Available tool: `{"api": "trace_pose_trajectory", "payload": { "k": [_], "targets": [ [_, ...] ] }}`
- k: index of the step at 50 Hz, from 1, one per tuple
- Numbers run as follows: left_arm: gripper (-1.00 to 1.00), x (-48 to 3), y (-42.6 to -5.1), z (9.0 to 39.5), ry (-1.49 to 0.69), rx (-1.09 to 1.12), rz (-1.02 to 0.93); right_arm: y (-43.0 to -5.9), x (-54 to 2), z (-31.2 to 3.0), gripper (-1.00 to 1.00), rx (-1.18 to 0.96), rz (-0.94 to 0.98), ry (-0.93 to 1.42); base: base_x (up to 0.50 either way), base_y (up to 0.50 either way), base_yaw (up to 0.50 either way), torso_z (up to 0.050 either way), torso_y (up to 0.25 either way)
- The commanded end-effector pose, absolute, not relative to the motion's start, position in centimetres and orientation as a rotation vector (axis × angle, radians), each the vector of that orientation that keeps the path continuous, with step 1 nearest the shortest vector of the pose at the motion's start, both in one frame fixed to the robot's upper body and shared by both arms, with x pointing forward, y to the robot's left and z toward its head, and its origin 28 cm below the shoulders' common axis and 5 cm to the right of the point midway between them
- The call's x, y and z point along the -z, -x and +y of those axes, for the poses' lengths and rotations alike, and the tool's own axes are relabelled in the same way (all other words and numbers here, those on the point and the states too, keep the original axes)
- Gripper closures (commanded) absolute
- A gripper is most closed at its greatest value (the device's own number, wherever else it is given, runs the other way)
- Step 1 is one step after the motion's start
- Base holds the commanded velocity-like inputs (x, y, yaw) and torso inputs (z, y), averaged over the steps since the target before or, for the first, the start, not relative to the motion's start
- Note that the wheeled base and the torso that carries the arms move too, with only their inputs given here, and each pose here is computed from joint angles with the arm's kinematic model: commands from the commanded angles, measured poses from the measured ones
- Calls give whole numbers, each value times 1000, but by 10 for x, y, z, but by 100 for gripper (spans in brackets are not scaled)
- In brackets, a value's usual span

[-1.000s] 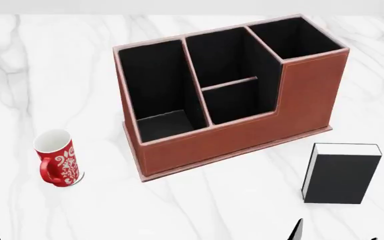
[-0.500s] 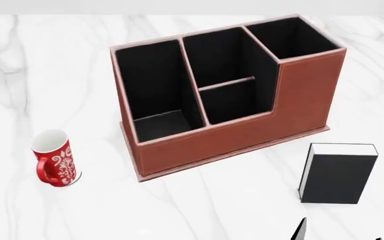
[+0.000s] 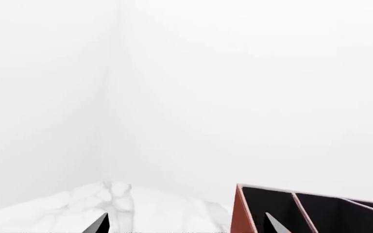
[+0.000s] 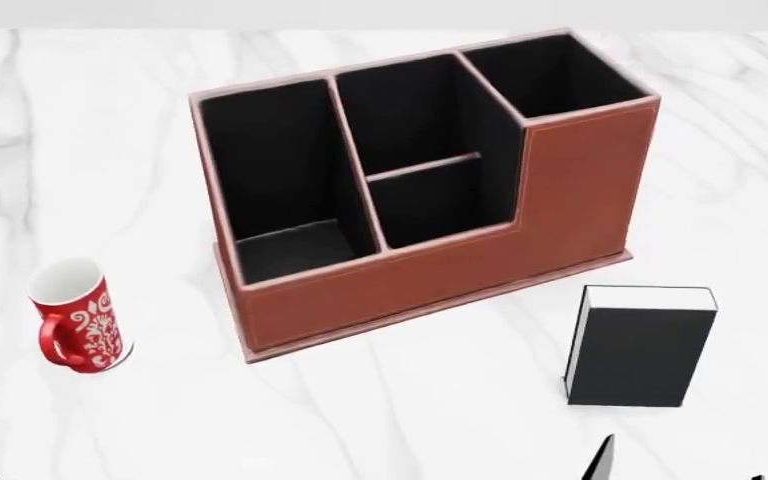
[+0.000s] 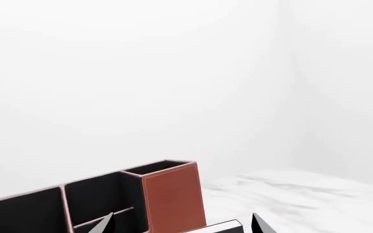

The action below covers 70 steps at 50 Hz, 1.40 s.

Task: Pick up the book and place it in the back compartment of the caddy.

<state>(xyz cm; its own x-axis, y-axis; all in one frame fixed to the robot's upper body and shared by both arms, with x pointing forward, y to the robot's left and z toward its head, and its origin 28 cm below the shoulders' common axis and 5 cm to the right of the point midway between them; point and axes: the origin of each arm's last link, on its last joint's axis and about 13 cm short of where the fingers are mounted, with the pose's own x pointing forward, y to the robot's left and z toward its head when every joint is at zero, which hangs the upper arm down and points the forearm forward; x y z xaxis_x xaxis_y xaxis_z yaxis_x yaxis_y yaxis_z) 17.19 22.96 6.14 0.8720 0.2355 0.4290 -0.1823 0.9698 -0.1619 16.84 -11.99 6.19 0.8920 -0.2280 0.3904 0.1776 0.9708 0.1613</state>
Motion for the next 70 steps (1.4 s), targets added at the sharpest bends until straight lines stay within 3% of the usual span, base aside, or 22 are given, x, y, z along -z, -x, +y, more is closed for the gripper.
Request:
{"api": "trace_pose_trajectory", "payload": {
  "k": [1,70],
  "targets": [
    [-100,-61,-172,229,119,-216,-460,-168,-62,-120,-100,213,-422,-128,0,-102,0,0,0],
    [-100,-62,-172,230,124,-224,-463,-168,-63,-122,-100,220,-425,-143,0,-125,0,0,0]
  ]
}}
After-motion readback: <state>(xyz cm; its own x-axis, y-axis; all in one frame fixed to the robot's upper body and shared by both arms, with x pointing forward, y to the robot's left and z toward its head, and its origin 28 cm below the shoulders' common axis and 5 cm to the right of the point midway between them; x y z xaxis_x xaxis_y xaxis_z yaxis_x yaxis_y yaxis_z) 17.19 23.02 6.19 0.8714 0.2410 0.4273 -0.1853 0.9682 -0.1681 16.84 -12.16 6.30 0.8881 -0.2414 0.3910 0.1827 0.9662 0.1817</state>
